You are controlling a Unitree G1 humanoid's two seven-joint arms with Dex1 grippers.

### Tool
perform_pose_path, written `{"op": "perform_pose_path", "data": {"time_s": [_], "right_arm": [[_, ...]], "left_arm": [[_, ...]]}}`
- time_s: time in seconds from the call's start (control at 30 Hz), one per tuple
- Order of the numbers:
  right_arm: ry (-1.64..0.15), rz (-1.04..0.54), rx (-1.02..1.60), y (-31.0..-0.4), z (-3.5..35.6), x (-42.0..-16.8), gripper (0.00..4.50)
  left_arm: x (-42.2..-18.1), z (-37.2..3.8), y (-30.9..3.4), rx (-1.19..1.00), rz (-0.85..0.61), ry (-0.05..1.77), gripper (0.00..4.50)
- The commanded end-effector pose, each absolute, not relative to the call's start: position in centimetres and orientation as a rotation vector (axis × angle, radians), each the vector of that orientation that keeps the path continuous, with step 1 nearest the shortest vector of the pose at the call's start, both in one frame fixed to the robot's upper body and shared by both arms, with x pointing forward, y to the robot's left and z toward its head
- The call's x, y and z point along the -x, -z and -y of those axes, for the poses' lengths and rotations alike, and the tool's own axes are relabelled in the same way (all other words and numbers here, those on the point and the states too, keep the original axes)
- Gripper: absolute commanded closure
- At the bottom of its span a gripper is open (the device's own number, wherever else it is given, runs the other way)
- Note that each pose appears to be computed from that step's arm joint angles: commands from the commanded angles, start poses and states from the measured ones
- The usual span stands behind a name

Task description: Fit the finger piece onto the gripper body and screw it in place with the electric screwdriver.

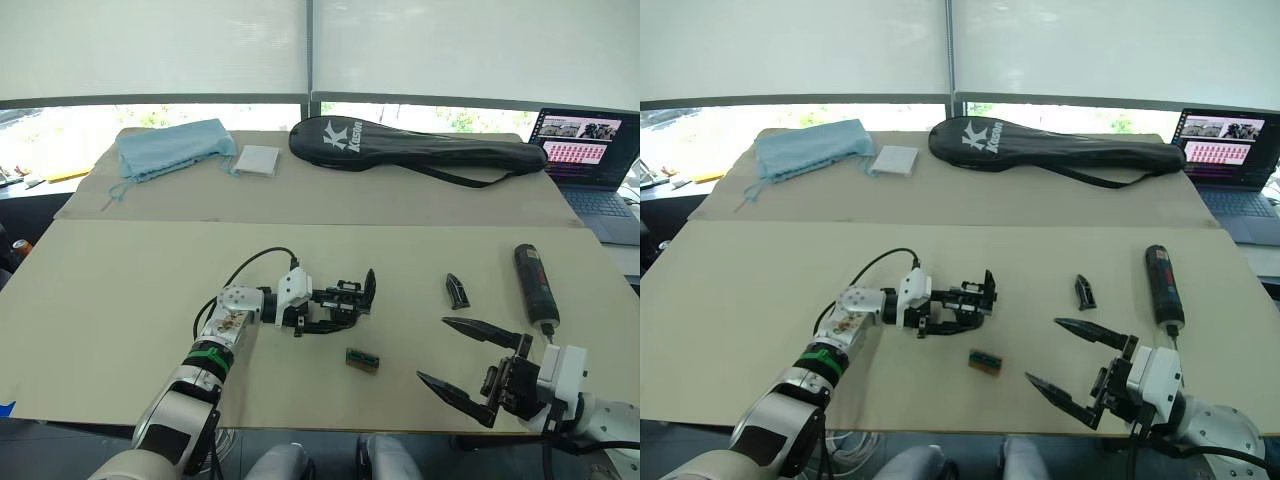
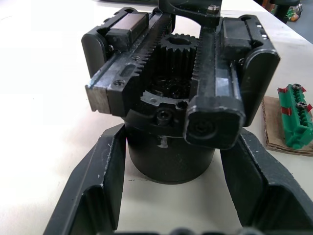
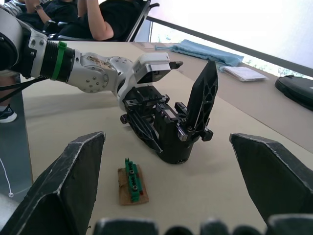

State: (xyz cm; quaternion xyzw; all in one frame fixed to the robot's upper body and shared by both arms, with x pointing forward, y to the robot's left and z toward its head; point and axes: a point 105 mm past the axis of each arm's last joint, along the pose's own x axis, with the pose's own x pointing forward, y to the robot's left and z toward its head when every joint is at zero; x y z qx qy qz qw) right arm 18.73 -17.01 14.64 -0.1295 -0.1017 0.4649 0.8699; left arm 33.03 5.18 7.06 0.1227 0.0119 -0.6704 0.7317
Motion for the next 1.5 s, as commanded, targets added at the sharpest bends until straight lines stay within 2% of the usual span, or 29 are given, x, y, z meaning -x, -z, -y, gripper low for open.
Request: {"op": "perform_pose_path", "data": {"time_s": [0.03,0.13,0.27,0.53,0.8,1.13,1.2,1.3,1.5], "right_arm": [[-0.977,0.244,0.3,-15.5,16.9,-18.5,0.0],[-0.977,0.244,0.299,-15.5,16.9,-18.6,0.0],[-0.975,0.239,0.295,-15.4,16.9,-18.4,0.0],[-0.976,0.232,0.293,-15.2,17.1,-18.3,0.0],[-0.991,0.22,0.306,-15.5,17.5,-18.3,0.0],[-1.011,0.212,0.315,-15.9,17.5,-18.5,0.0],[-1.012,0.211,0.312,-15.9,17.4,-18.5,0.0],[-1.012,0.211,0.31,-15.9,17.5,-18.5,0.0],[-1.011,0.21,0.309,-15.7,17.5,-18.5,0.0]], "left_arm": [[-32.2,-4.9,-7.2,-0.25,0.0,1.493,2.2],[-32.4,-5.0,-8.2,-0.235,0.039,1.429,2.2],[-33.3,-5.5,-9.5,-0.229,0.052,1.212,2.2],[-31.5,-5.1,-9.3,-0.165,0.028,0.997,2.2],[-31.0,-4.6,-9.1,-0.157,0.028,0.902,2.2],[-30.1,-4.3,-7.3,-0.212,-0.03,0.947,2.2],[-29.9,-4.1,-7.2,-0.207,-0.035,0.962,1.17],[-29.8,-4.3,-7.1,-0.196,-0.043,0.969,0.03],[-29.2,-4.8,-7.2,-0.182,-0.051,1.049,0.03]]}}
